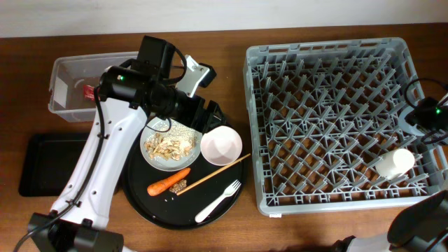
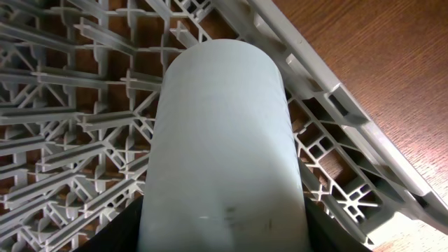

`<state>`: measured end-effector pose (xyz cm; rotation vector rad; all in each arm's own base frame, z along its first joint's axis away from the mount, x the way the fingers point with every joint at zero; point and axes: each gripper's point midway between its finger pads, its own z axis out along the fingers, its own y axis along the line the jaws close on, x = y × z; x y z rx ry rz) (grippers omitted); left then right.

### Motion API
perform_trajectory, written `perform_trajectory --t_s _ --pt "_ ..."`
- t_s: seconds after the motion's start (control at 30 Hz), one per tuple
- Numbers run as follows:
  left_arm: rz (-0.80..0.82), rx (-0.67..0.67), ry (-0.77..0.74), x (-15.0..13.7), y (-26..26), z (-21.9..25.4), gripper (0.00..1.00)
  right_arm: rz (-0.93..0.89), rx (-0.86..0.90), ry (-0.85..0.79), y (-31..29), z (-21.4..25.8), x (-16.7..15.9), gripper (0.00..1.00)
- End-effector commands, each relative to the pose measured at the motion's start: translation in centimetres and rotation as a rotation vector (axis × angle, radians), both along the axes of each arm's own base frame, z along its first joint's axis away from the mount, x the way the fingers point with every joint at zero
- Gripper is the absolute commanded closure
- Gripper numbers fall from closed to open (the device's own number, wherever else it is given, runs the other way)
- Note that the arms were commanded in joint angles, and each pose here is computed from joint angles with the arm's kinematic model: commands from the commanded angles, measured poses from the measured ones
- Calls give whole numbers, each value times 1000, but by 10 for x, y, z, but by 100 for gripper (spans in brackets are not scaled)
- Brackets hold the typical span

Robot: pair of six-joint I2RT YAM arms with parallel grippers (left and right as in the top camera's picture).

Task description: Sort waste into correct bins and load items into the dishwasher rack

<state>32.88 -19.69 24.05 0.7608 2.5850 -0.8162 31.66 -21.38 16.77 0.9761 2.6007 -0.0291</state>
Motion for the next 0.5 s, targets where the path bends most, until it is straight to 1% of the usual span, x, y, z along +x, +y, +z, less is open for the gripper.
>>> perform_trajectory --t_s 0.0,0.07,0.17,0.3,0.47 --pt "-4 5 -14 1 0 3 7 -16 -4 2 -10 -8 9 46" --pt "-4 5 -13 0 0 3 7 -16 -5 0 -13 -12 13 45" --pt "-4 6 -11 0 0 3 7 -13 -1 -3 -13 -15 15 10" --pt "-4 6 -10 0 0 3 7 -1 22 -18 -8 -14 18 8" --pt "-4 6 -10 0 0 3 7 11 50 -34 -3 -13 20 8"
